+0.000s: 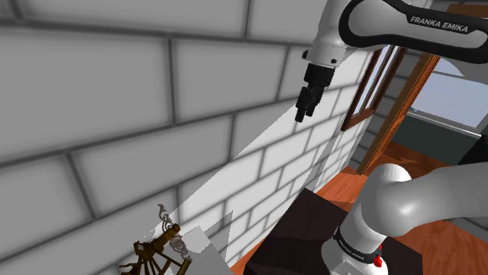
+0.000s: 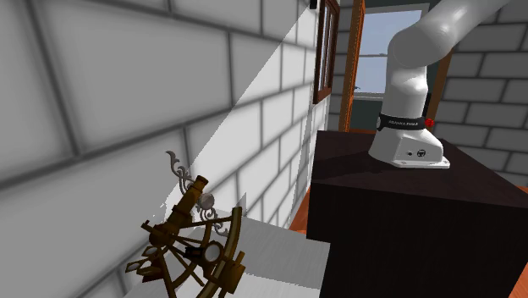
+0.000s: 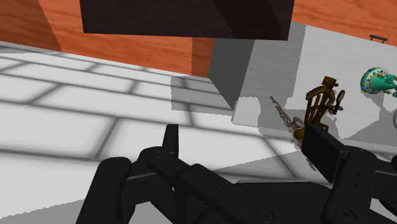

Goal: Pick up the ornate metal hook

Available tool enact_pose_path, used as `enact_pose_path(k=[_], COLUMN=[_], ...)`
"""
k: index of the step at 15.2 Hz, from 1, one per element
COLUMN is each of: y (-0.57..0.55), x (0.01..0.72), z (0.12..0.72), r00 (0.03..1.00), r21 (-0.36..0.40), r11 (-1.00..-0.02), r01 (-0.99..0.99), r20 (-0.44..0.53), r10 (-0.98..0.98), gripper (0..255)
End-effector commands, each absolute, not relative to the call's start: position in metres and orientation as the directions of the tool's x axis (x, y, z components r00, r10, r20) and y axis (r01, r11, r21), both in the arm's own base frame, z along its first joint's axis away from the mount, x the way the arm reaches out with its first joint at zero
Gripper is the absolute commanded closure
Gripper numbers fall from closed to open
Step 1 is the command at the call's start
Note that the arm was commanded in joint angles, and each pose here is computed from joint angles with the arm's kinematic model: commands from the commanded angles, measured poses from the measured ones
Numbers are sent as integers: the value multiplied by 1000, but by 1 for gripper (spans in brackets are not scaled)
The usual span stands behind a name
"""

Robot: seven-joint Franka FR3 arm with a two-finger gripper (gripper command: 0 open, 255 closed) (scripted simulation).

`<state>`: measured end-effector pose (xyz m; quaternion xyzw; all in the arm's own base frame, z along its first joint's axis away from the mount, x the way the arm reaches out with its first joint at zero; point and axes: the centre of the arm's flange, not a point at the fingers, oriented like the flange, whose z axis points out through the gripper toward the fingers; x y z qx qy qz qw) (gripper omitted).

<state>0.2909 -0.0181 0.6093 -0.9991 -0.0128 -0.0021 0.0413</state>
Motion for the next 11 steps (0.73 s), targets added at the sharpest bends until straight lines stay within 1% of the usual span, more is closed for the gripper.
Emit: enact_pose_path(k=[1,11], y=[-18,57], x=[291,324], z=[609,507], r00=[1000,991], r21=[-83,-56], r11=[-996,-992], r01=[26,113], r20=[5,73], r10=[25,109], gripper=[0,0])
